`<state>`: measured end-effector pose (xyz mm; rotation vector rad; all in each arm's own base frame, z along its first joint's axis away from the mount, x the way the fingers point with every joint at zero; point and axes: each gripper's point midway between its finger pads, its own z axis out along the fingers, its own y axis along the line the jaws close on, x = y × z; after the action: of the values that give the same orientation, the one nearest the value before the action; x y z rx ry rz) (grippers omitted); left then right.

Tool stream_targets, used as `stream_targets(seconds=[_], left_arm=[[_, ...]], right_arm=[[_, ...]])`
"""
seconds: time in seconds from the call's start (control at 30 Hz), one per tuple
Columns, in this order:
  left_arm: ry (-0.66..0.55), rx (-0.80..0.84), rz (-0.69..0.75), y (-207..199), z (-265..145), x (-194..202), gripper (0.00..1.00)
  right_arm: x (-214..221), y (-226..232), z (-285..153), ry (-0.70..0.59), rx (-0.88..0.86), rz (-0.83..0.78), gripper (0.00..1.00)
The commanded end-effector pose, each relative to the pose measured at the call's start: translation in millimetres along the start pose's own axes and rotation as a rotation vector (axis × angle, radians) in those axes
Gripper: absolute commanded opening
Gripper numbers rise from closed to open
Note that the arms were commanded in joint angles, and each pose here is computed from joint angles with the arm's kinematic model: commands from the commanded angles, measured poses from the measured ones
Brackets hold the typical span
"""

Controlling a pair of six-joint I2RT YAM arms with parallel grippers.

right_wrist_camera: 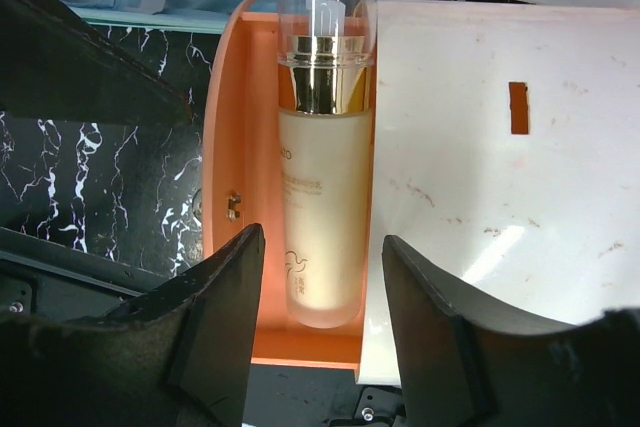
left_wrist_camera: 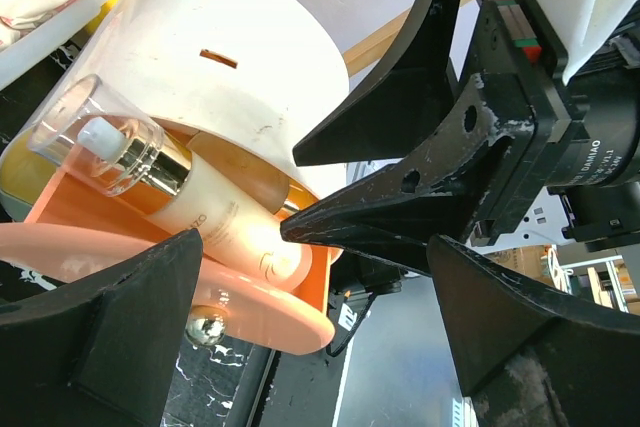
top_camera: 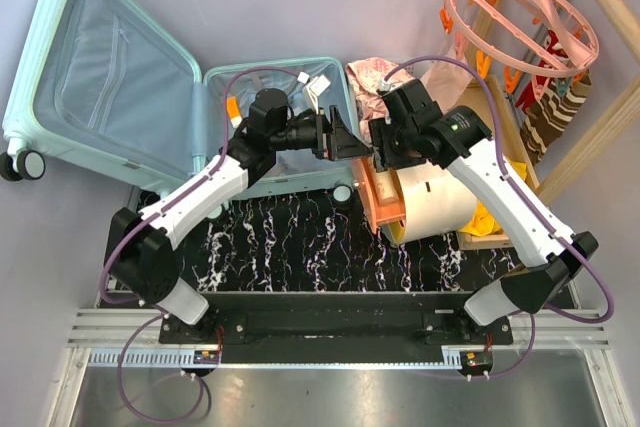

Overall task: Open, take out, and arrange the luggage
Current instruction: Place the personal item in the drawer.

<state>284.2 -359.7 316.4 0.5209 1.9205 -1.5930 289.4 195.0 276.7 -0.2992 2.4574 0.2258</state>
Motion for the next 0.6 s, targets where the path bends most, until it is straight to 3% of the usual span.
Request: stream_targets(seconds=[0.0, 0.27, 0.57], left_arm=[[-0.015, 0.034, 0.047, -10.0, -1.1, -4.2, 0.99], [-0.051, -0.053, 0.04, -0.2, -6.7, -7.6, 0.99], [-0.235, -0.275, -0.012, 33.5, -37.2, -30.0, 0.99]], right_arm=[[-19.8, 4.0, -10.5, -0.08, -0.015, -0.003, 0.59], [-34.1, 4.0, -21.4, -0.143, -0.013, 0.027, 0.57], [-70.5, 12.2, -5.4, -0.214, -0.001, 0.029, 0.47]])
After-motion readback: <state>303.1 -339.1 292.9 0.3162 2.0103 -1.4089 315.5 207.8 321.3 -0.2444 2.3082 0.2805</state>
